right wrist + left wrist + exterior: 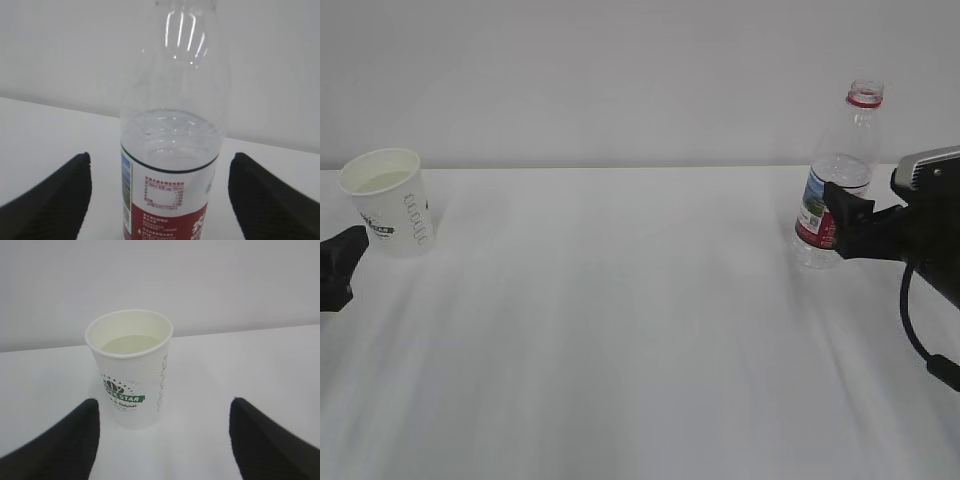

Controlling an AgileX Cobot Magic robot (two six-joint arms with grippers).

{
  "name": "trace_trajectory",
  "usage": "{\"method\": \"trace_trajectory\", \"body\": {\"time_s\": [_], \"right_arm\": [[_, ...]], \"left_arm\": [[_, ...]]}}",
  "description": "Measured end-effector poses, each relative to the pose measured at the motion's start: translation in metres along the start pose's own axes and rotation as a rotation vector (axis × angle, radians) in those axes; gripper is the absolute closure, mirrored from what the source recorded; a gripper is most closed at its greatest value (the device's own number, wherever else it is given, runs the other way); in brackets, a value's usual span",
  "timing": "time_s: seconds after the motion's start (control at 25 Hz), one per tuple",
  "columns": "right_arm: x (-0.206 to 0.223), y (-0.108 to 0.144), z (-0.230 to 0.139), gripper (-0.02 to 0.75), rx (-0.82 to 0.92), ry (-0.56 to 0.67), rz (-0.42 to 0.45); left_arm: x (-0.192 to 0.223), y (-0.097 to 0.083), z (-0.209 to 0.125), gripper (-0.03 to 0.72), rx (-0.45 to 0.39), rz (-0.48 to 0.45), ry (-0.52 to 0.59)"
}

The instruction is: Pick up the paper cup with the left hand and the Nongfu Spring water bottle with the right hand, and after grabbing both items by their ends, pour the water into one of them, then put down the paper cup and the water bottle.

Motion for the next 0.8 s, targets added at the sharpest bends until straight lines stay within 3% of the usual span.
{"method": "trace_trajectory", "body": {"time_s": [0.52, 0.8], "right_arm": [[-0.028, -0.004, 0.036, 0.108, 0.004, -0.101, -0.036], [-0.038, -0.005, 0.054, 0.11, -0.002, -0.122, -0.04]], "left_arm": [[-0.02, 0.005, 0.048, 0.102, -0.023, 0.054, -0.21], [-0.033, 0.006, 0.07, 0.102, -0.04, 0.067, -0.231]]}}
Point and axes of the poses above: a point on each arm's last joint axis where the gripper is mounted, x pointing out along that axis toward the gripper, y along the wrist's bending axis when the last joint is at zero, z = x × y, the point moved 1 cm from there along x, pointing out along that axis toward the gripper, and after that the axes turned 1 degree about x, right-handed, at the moved point
